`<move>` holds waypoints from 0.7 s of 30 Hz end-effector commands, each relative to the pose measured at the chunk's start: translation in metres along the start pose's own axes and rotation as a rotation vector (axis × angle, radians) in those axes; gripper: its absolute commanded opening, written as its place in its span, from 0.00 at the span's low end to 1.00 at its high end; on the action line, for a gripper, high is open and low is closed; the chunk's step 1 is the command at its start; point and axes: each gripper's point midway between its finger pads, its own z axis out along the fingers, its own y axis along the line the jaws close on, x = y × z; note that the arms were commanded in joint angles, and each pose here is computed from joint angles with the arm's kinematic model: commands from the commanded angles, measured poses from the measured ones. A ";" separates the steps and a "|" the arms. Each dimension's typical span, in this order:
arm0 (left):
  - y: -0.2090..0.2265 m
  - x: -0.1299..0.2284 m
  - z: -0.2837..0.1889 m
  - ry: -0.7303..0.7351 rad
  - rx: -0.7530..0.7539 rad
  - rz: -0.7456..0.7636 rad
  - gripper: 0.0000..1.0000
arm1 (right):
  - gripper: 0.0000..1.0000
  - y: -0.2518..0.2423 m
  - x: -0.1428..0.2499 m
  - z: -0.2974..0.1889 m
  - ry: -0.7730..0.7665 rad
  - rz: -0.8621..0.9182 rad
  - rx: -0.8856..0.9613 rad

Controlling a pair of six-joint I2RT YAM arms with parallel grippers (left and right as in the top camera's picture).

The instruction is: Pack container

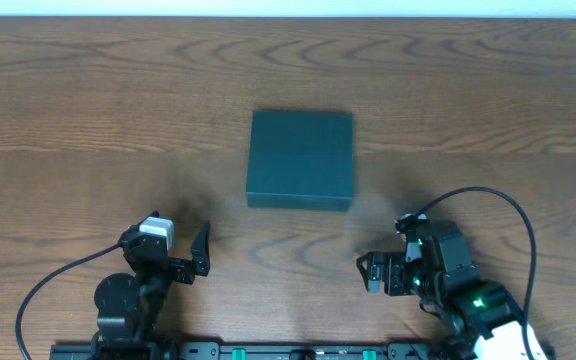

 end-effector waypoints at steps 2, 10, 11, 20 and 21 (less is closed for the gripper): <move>-0.003 0.009 0.003 0.017 0.020 -0.006 0.95 | 0.99 -0.009 -0.014 -0.012 -0.121 -0.021 0.053; -0.002 0.009 0.003 0.016 0.019 -0.006 0.95 | 0.99 0.001 -0.033 -0.024 -0.415 -0.175 -0.048; -0.002 0.009 0.003 0.017 0.019 -0.006 0.95 | 0.99 0.002 -0.032 -0.022 -0.435 -0.207 -0.058; -0.003 0.009 0.003 0.017 0.020 -0.006 0.95 | 0.99 0.013 -0.046 -0.046 -0.628 -0.371 -0.081; -0.003 0.009 0.003 0.017 0.020 -0.006 0.95 | 0.99 0.016 -0.049 -0.051 -0.659 -0.374 -0.089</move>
